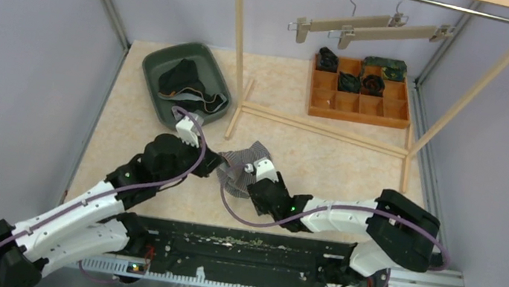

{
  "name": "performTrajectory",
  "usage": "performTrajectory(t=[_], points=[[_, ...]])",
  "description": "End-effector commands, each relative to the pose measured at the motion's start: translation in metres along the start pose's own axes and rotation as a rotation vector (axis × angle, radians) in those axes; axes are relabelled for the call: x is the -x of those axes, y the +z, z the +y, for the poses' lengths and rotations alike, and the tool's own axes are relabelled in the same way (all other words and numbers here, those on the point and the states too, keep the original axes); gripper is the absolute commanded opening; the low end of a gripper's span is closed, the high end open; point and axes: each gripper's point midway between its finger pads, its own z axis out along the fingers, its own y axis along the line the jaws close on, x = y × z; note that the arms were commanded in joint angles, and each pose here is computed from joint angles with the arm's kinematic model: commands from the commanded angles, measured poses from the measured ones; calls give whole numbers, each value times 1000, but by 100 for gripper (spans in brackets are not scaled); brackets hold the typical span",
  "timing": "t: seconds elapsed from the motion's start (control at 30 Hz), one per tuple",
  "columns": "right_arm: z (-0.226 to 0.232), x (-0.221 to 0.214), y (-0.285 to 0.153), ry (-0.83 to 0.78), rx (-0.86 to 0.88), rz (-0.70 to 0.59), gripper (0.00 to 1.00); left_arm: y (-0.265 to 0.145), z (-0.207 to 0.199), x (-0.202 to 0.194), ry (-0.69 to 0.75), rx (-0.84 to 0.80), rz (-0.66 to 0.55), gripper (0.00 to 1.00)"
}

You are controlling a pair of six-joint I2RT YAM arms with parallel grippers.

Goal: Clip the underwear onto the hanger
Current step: Flatten out the underwear at the center of the board.

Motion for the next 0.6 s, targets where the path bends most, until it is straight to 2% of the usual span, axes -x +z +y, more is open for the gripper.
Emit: performTrajectory(t=[0.0,0.23,0.57], points=[[9,22,1,-3,9,-61,57,-6,8,-7,-7,30,5,2],[15,19,8,-28,32,-54,55,-10,15,-10,-5,52,3,3],[19,9,14,-48,46,-23,46,-8,21,-18,-4,69,20,4]])
